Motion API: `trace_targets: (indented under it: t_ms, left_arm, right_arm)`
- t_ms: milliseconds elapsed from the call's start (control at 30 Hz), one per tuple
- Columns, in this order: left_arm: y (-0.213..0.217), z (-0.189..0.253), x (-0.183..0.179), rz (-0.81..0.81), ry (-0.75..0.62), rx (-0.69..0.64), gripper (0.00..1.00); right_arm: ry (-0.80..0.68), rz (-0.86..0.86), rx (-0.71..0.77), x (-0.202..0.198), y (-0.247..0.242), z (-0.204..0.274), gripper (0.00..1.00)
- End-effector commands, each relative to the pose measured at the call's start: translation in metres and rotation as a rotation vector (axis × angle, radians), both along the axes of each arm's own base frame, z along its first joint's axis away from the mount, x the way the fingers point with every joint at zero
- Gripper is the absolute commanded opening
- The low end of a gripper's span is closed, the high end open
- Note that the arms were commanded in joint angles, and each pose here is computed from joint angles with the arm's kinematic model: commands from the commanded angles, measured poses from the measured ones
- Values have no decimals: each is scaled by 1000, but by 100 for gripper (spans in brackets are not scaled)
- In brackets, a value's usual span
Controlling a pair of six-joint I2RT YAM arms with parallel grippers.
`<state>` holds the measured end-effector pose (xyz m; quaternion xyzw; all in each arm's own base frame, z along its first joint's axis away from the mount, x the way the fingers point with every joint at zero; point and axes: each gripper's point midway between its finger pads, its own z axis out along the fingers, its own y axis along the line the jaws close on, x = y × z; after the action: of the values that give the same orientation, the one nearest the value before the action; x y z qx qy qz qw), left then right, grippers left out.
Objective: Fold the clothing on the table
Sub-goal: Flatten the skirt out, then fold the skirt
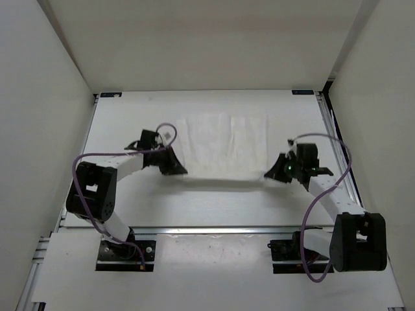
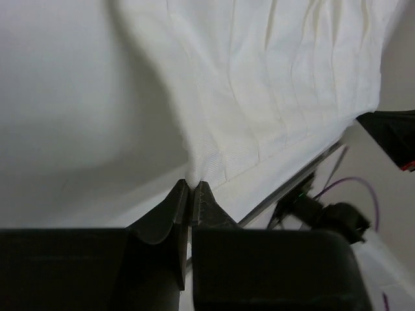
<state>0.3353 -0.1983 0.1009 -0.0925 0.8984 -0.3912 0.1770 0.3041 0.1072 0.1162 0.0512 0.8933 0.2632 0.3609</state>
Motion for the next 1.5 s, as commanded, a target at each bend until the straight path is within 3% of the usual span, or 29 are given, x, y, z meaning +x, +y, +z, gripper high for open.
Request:
trace_targets:
  t_ms: [0,133,300,733,967,1100,1233,1333,1467]
  left_arm:
    - [23,-47,-56,-9,60,163,0]
    - [24,-78,-117,-47,197,187,0]
    - [33,-75,-134,-15,242,183,0]
    - [58,-51,-168,19,253,277,0]
    - [42,-4,-124,5,162,246,0]
    - [41,35,-73,48,78,262,0]
    - [35,61,-28,127,56,173,0]
    - [26,70,-8,136,41,100,0]
    - [33,65,-9,156,46,144,0]
  right_arm:
    - [345,-43,80,-77,-5,-56,0]
    - [558,7,154,-136,11,-72,0]
    - [626,80,103,-148,23,-65,0]
    - [584,159,86,-199,45,-30,0]
    - [477,164,29,-183,41,-3,0]
    - [370,132,15,-142,30,17,0]
    - [292,47,-5,-93,8,33,0]
    - [266,49,-25,-71,6,36,0]
    - [254,90,-74,-62,15,47,0]
